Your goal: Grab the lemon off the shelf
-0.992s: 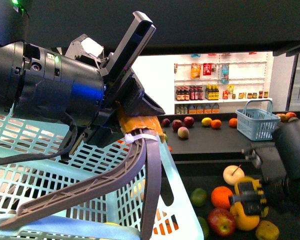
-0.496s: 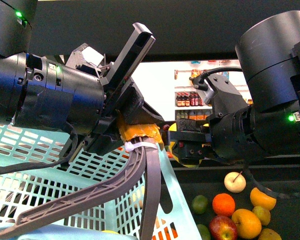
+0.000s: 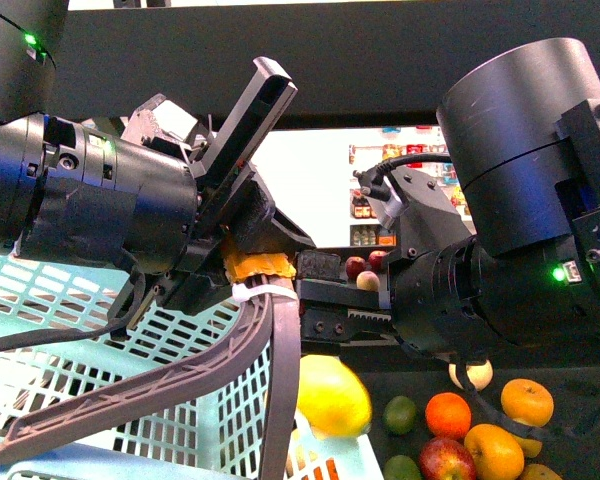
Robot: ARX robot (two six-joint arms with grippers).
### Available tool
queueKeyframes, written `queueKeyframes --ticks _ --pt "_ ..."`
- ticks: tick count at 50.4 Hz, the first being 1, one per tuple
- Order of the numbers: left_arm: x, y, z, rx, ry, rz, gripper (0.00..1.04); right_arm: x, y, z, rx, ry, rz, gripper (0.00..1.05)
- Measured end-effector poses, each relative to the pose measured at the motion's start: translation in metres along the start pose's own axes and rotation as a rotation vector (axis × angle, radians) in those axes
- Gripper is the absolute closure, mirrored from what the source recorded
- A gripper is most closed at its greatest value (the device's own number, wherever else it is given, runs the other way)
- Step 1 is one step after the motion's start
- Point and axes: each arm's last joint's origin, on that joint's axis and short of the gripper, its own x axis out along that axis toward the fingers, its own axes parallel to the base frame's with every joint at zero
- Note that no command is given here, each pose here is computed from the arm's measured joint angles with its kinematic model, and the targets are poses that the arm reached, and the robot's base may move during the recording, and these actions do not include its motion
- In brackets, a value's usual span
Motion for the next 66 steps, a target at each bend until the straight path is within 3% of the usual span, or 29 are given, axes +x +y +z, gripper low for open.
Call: queueKeyframes --ticks 3,15,25,34,42,54,59,66 --pt "0.0 0.0 0.0 -0.001 -0.001 0.0 0.94 0.0 0.001 -0.001 0.008 0.003 0.003 0.06" --pt "0.0 0.0 0.0 0.0 0.0 0.0 0.94 0.0 -0.001 -0.002 0.009 0.002 0.0 0.08" --pt "0.0 -0.001 -0.001 0.001 0.004 -0.005 0.94 -0.013 -0.022 0.003 0.012 -0.041 -0.026 0.08" --pt "0.001 -0.001 -0.001 -0.001 0.01 -0.01 0.94 -0.067 -0.073 0.023 -0.011 -0.231 -0.261 0.08" --pt "0.001 -0.002 -0.002 0.001 0.013 -0.013 0.94 -0.11 -0.091 -0.007 -0.042 -0.267 -0.412 0.08" --pt "0.001 -0.002 -0.002 0.001 0.011 -0.011 0.94 -0.182 -0.072 -0.059 -0.093 -0.27 -0.486 0.08" --pt "0.001 -0.002 -0.002 0.001 0.012 -0.011 0.94 -0.222 -0.062 -0.093 -0.16 -0.372 -0.431 0.28" --pt "0.001 -0.002 -0.002 0.001 0.01 -0.01 0.94 -0.247 -0.056 -0.114 -0.184 -0.442 -0.405 0.49"
